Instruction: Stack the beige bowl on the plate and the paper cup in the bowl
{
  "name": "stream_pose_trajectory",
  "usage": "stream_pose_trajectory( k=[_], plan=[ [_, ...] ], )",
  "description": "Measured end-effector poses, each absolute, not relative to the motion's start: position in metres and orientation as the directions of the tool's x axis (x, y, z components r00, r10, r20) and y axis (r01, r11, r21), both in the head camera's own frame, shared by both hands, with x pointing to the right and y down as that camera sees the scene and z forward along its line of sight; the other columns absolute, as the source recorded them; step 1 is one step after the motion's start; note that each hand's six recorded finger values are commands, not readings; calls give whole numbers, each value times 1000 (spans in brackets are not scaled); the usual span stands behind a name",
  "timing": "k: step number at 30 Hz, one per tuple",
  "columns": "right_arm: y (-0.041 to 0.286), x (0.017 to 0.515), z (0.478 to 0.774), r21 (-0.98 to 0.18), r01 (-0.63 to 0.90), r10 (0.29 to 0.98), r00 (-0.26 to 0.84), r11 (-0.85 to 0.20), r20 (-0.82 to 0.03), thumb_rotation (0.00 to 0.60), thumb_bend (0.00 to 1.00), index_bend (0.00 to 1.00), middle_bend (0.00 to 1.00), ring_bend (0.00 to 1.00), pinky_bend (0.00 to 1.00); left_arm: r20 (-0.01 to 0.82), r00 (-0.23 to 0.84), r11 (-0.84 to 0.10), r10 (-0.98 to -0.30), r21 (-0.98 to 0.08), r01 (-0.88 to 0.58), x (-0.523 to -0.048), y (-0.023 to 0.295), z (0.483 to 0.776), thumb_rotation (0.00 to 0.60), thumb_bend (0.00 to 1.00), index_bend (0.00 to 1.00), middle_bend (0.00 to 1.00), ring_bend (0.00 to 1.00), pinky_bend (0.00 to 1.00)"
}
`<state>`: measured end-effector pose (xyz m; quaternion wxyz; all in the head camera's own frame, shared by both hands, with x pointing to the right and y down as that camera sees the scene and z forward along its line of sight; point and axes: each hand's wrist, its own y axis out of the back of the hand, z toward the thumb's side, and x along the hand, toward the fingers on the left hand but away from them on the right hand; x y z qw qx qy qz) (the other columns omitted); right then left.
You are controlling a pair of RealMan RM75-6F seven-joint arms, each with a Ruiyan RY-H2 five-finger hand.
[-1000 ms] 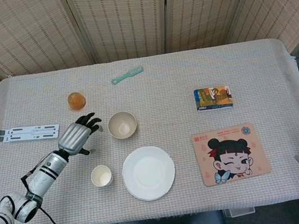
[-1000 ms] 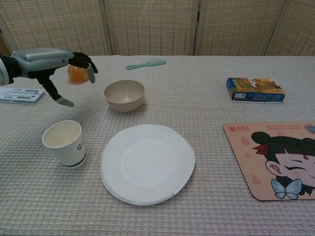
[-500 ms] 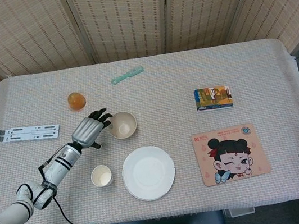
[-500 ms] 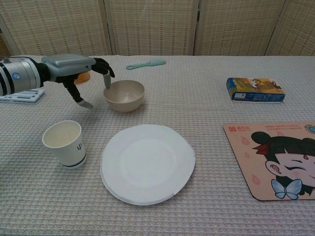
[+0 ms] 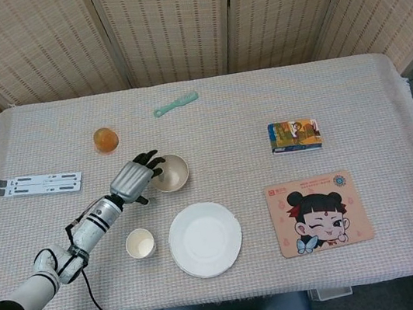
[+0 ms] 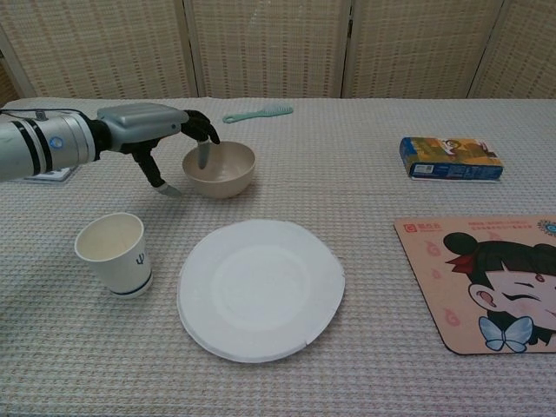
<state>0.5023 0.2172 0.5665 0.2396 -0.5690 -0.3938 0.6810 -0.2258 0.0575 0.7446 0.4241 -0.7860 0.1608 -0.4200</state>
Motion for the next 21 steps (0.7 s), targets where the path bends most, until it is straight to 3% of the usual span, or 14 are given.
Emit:
stream_pose_trajectory(
  k=[21],
  plan=[
    [216, 508, 563, -812, 132, 776, -244, -568, -582, 600, 191, 0, 0, 0, 0, 511, 623, -578, -592, -808, 114, -207, 53, 752, 600, 324, 554, 220, 27, 171]
  ],
)
